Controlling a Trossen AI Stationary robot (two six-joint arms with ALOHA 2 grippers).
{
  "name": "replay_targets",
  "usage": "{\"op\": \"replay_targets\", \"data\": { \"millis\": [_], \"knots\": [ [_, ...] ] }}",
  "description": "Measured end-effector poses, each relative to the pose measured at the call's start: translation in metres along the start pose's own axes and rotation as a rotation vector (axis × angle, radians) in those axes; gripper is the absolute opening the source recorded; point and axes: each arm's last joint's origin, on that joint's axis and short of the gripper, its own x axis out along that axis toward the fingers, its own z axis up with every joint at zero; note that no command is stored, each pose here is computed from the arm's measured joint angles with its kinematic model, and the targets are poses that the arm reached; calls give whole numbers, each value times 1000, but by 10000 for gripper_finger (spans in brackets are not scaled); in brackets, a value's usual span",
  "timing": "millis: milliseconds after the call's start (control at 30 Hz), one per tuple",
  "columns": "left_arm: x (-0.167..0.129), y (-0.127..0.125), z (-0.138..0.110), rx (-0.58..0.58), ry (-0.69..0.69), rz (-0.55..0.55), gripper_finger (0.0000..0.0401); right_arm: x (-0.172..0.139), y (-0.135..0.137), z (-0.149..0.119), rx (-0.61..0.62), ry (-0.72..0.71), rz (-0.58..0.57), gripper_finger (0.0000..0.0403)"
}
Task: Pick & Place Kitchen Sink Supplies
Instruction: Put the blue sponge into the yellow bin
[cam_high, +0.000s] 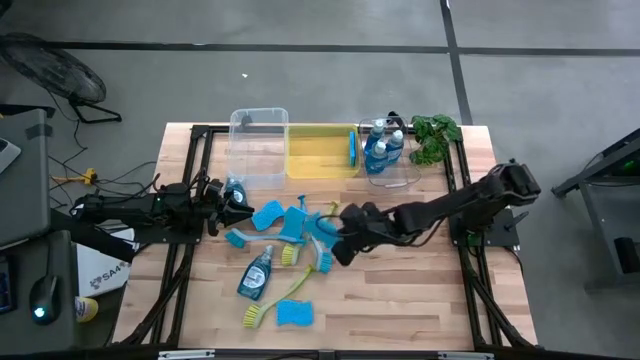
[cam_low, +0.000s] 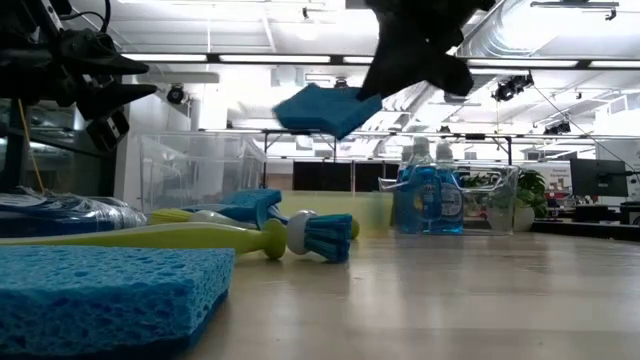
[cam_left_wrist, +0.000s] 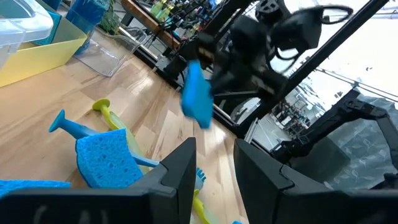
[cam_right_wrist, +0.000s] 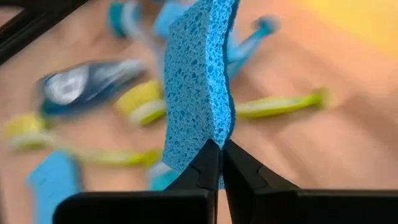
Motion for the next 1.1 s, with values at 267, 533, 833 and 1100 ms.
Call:
{"op": "replay_targets", "data": {
  "millis": [267, 533, 833, 1100],
  "knots": [
    [0, 0, 0, 0, 0, 0, 105, -13, -30, 32, 70, -123, -132, 2],
    [0, 0, 0, 0, 0, 0, 105, -2, -76, 71, 203, -158, -246, 1],
    [0, 0, 0, 0, 0, 0, 105, 6, -108, 123, 298, -160, -417, 1],
    [0, 0, 0, 0, 0, 0, 105, 46, -123, 162, 307, -32, -571, 1]
  ]
}}
